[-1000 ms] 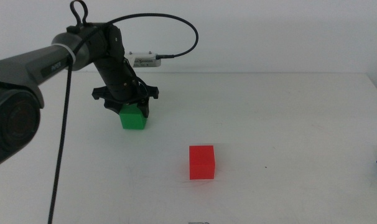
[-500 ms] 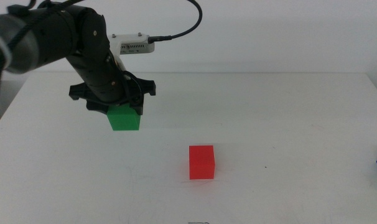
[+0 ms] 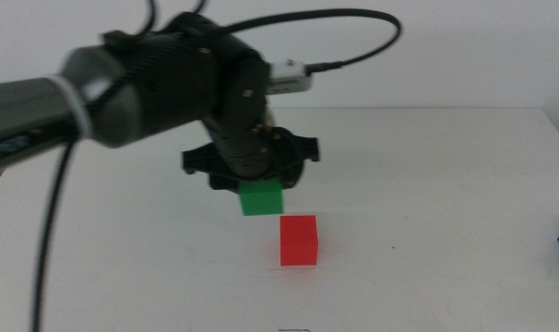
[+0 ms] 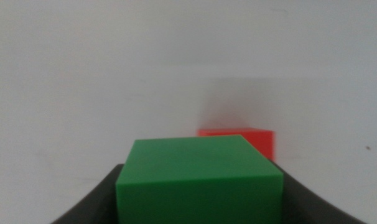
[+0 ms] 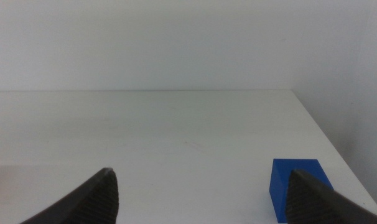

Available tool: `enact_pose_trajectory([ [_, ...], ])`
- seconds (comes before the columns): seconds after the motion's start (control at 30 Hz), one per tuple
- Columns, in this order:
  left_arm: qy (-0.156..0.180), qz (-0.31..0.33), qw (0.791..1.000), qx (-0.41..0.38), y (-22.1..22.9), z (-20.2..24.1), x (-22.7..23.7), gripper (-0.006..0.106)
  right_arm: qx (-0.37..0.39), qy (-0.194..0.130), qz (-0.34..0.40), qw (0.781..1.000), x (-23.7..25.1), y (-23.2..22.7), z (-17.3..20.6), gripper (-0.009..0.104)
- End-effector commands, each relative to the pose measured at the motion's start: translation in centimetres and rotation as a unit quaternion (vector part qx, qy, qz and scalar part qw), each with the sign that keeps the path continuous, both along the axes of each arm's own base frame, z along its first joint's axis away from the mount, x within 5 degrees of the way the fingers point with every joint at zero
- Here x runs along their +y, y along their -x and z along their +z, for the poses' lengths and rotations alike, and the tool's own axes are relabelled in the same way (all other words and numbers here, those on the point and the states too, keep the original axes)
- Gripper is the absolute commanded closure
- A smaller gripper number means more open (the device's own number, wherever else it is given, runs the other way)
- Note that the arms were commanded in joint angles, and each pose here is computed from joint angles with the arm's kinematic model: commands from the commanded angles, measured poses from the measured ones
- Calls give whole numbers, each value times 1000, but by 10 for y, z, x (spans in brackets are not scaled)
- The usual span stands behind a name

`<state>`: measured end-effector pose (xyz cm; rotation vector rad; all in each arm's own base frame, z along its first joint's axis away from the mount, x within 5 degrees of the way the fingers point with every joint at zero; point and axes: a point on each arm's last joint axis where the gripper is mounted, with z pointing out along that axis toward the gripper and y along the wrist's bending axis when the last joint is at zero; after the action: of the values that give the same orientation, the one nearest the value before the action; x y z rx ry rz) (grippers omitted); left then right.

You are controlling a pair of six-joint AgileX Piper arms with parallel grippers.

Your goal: Stack red cubes first, then green, then blue cubes in a specific spot.

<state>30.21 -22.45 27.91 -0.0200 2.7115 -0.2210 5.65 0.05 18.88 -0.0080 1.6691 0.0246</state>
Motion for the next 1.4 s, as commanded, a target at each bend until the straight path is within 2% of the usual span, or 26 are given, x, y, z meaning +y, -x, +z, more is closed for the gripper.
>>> enact_pose_trajectory([
  [0.0, 24, -7, 999, -35, 3, 27, -13, 83, -58, 9, 1, 998, 0, 2, 14, 1],
  [0.17, 10, -21, 1000, -18, 0, 24, -36, 83, -58, 9, 1, 998, 0, 2, 14, 1],
  [0.3, 18, -19, 1000, -10, 2, 21, -47, 83, -58, 9, 1, 998, 0, 2, 14, 1],
  [0.6, 15, 4, 1000, 9, -4, 2, -52, 83, -58, 9, 1, 998, 0, 2, 14, 1],
  [1.37, 20, 6, 1000, 18, -12, -19, -62, 83, -58, 9, 1, 998, 0, 2, 14, 1],
])
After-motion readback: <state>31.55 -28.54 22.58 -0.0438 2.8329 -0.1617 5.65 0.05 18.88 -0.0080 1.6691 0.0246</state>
